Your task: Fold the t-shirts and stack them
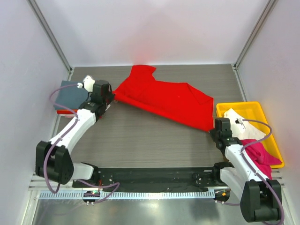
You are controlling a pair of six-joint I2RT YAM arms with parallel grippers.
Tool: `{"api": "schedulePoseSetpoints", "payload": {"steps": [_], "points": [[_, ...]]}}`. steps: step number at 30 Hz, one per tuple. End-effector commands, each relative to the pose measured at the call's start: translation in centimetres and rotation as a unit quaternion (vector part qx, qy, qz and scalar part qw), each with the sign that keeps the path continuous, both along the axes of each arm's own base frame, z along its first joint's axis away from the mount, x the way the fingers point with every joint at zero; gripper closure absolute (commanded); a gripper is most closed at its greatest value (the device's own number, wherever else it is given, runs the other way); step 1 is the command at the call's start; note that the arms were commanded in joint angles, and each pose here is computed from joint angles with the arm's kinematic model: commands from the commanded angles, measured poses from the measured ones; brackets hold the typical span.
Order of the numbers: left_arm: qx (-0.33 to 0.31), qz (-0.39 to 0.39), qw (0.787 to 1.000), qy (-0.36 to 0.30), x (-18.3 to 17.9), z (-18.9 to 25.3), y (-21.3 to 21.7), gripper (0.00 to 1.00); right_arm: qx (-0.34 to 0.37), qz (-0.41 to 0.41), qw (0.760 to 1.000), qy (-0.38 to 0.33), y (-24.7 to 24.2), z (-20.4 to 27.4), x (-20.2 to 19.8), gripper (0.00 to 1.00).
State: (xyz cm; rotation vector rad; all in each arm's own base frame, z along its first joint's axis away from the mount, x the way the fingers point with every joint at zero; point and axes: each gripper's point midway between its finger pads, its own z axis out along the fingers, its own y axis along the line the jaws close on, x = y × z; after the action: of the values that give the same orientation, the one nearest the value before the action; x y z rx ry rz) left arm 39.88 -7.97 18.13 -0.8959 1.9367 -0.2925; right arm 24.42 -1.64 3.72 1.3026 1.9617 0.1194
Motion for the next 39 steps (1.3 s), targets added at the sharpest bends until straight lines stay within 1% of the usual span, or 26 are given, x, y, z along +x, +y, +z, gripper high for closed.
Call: {"api": "schedulePoseSetpoints", "payload": {"steps": [1, 3, 4, 6, 7, 13, 14, 16, 20, 23, 24, 26, 27, 28, 29, 30, 31, 33, 34, 35, 37, 38, 39], "points": [[0.030, 0.014, 0.999, 0.019, -2.7, -0.6, 1.8, 1.00, -0.005, -0.021, 0.999, -0.023, -0.7, 1.5, 0.3, 0.99], [0.042, 0.032, 0.998, 0.036, -4.2, -2.4, 2.9, 1.00, -0.005, -0.021, 1.000, -0.021, -0.7, 1.4, 0.1, 0.99], [0.050, 0.040, 0.995, 0.070, -6.0, -5.3, 3.7, 1.00, -0.006, -0.020, 1.000, -0.021, -0.7, 1.4, 0.0, 0.99], [0.052, 0.045, 0.993, 0.095, -7.7, -7.4, 4.5, 1.00, -0.008, -0.019, 1.000, -0.021, -0.7, 1.6, -0.1, 0.99], [0.055, 0.051, 0.991, 0.110, -9.3, -9.0, 5.1, 1.00, -0.009, -0.020, 1.000, -0.021, -0.8, 1.7, -0.1, 0.99], [0.052, 0.065, 0.988, 0.131, -14.4, -12.5, 6.7, 1.00, -0.015, -0.014, 1.000, -0.013, -0.9, 1.7, -0.7, 0.99], [0.044, 0.067, 0.990, 0.120, -14.7, -12.3, 6.7, 1.00, -0.015, -0.013, 1.000, -0.009, -0.8, 1.6, -0.8, 0.99], [0.037, 0.067, 0.990, 0.121, -15.5, -12.9, 6.7, 1.00, -0.012, -0.011, 1.000, -0.005, -0.7, 1.3, -1.1, 0.99], [0.022, 0.063, 0.992, 0.107, -15.2, -12.6, 6.3, 1.00, -0.006, -0.013, 1.000, -0.001, -0.6, 0.8, -1.4, 0.99], [0.002, 0.062, 0.994, 0.093, -13.4, -11.4, 5.4, 0.99, -0.004, -0.011, 1.000, -0.005, -0.5, 1.2, -1.1, 0.99], [-0.005, 0.059, 0.995, 0.086, -11.9, -10.4, 4.8, 1.00, -0.005, -0.013, 1.000, -0.007, -0.5, 1.4, -1.0, 0.99], [-0.015, 0.052, 0.997, 0.061, -9.4, -8.0, 3.9, 1.00, -0.004, -0.013, 1.000, -0.009, -0.5, 1.6, -0.9, 0.99], [-0.018, 0.048, 0.998, 0.037, -6.7, -4.7, 3.2, 1.00, -0.003, -0.012, 1.000, -0.010, -0.4, 1.7, -0.8, 0.99], [-0.001, 0.039, 0.998, 0.045, -6.3, -3.4, 3.2, 1.00, -0.002, -0.012, 1.000, -0.009, -0.4, 1.6, -0.9, 0.99], [0.007, 0.036, 0.999, 0.038, -5.4, -1.6, 3.2, 1.00, 0.001, -0.012, 1.000, -0.011, -0.3, 1.7, -0.8, 0.99], [0.009, 0.038, 0.999, 0.003, -3.9, 2.5, 3.2, 1.00, 0.002, -0.011, 1.000, -0.009, -0.3, 1.5, -1.0, 0.99], [0.024, 0.037, 0.999, 0.008, -4.2, 3.3, 3.5, 0.99, 0.003, -0.013, 1.000, -0.009, -0.3, 1.4, -1.1, 0.99], [0.039, 0.046, 0.998, -0.007, -4.4, 5.1, 4.3, 1.00, 0.006, -0.016, 1.000, -0.012, -0.3, 1.2, -1.4, 0.99], [0.042, 0.048, 0.998, -0.016, -5.2, 5.6, 4.6, 1.00, 0.007, -0.016, 1.000, -0.012, -0.3, 1.1, -1.5, 0.99], [0.047, 0.052, 0.997, -0.012, -5.8, 5.1, 5.0, 1.00, 0.007, -0.019, 1.000, -0.013, -0.3, 1.1, -1.6, 0.99], [0.060, 0.059, 0.996, 0.026, -7.8, 1.5, 5.9, 1.00, 0.008, -0.020, 1.000, -0.017, -0.3, 1.2, -1.7, 0.99], [0.051, 0.063, 0.996, 0.029, -8.7, 0.8, 6.1, 1.00, 0.009, -0.020, 1.000, -0.018, -0.3, 1.2, -1.7, 0.99], [0.055, 0.066, 0.994, 0.065, -10.3, -2.3, 6.8, 1.00, 0.008, -0.019, 1.000, -0.017, -0.3, 1.3, -1.8, 0.99]]}}
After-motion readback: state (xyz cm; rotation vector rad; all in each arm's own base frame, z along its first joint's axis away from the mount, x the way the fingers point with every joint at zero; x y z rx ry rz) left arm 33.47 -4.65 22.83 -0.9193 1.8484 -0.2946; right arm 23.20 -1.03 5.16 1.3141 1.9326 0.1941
